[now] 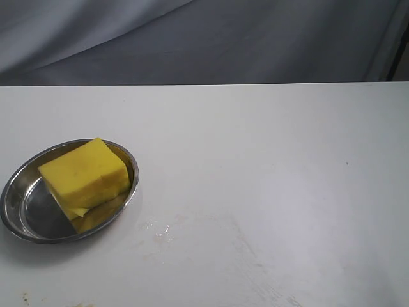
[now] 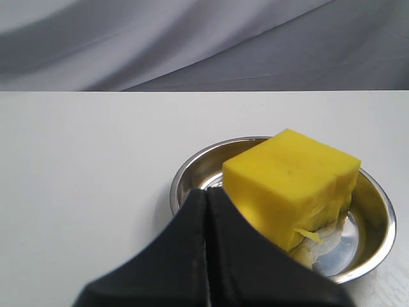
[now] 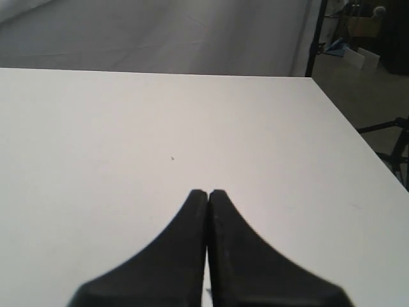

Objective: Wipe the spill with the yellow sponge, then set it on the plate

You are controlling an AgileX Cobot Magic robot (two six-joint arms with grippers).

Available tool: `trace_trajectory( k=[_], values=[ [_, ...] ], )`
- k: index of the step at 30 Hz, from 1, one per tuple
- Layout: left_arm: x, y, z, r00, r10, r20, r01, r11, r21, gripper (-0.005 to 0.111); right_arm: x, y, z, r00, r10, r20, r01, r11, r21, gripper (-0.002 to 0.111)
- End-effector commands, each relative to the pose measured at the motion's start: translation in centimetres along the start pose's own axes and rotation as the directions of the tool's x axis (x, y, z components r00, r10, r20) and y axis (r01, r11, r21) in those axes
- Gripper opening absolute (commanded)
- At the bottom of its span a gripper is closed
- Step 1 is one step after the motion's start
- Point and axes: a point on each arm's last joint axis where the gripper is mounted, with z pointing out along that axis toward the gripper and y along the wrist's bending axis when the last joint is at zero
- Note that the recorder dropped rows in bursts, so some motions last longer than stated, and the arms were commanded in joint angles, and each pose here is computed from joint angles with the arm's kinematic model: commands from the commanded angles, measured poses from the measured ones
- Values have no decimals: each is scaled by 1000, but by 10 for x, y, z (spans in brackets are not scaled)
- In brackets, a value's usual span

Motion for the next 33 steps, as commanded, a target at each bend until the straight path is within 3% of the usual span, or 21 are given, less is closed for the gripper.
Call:
trace_trajectory(
  k=[1,11,33],
  values=[
    [0,0,0,1000,-4,11,4,1000,-1,0,0,4,0,1000,-9,9,9,998,-60,0],
    [0,0,0,1000,-4,11,4,1000,-1,0,0,7,0,1000,-26,14,27,992,-124,0],
    [0,0,0,1000,-4,11,4,1000,-1,0,0,7,0,1000,-26,14,27,992,-124,0]
  ],
)
